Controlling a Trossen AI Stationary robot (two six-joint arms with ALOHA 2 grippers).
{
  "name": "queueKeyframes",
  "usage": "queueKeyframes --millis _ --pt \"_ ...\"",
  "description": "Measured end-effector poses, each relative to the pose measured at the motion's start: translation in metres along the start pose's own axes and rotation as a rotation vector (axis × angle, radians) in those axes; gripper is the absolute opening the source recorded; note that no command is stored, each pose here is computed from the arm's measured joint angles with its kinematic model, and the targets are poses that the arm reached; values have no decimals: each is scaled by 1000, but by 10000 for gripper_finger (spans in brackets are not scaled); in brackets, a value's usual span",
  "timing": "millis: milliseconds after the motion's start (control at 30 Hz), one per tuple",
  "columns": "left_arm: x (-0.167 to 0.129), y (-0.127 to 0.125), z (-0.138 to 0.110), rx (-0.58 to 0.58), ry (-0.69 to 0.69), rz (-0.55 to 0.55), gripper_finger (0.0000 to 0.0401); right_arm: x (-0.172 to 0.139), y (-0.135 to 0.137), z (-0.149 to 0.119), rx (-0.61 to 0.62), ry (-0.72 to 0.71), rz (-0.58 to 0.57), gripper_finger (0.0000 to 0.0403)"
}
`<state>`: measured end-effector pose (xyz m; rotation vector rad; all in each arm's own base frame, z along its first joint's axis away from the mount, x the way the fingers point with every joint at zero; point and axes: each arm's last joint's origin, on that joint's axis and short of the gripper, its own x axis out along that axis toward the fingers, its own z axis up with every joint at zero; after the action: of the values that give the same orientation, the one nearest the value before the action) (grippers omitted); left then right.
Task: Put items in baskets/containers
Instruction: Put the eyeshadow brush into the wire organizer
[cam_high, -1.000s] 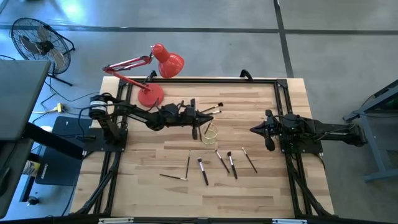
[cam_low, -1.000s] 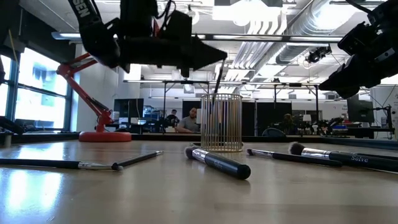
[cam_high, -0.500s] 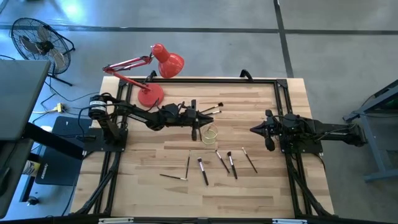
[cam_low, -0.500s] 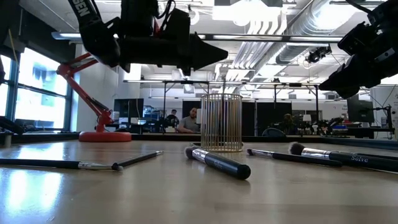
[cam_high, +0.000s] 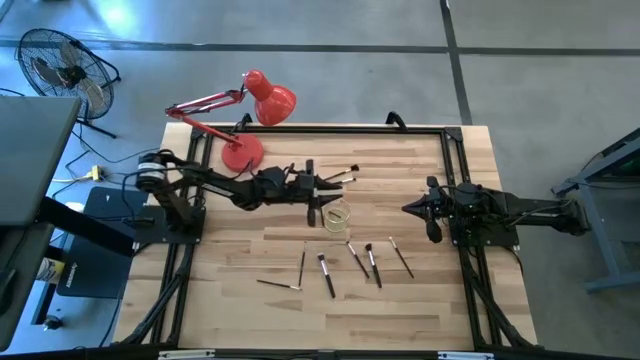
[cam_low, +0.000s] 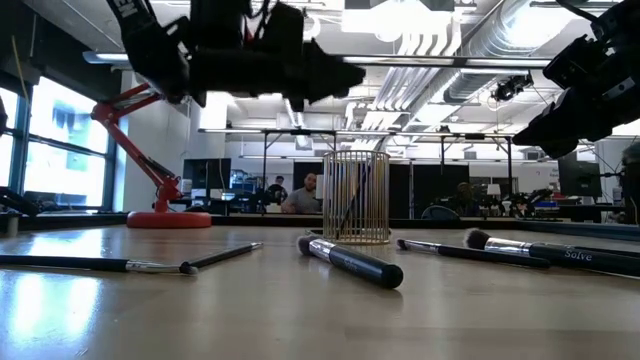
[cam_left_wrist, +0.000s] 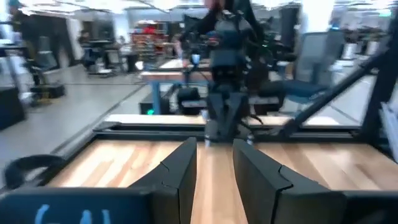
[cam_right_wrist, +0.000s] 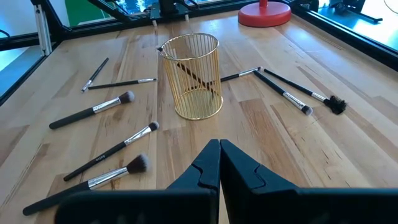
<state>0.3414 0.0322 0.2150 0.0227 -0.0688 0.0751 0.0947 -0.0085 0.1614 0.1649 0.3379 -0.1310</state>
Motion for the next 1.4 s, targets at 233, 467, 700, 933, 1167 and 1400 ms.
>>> queueKeyframes --millis 233,467,700,933,1167,1400 --pt "-15 -11 20 10 119 107 104 0 0 0 0 0 0 0" --pt "-36 -27 29 17 292 143 104 0 0 0 0 0 0 1" --pt "-53 -42 28 -16 433 184 104 0 0 0 0 0 0 1" --pt "-63 -58 21 10 516 286 104 0 0 0 0 0 0 0" --pt "-69 -56 14 -57 591 352 104 0 0 0 0 0 1 0" --pt "-73 -54 10 -132 601 455 104 0 0 0 0 0 0 1"
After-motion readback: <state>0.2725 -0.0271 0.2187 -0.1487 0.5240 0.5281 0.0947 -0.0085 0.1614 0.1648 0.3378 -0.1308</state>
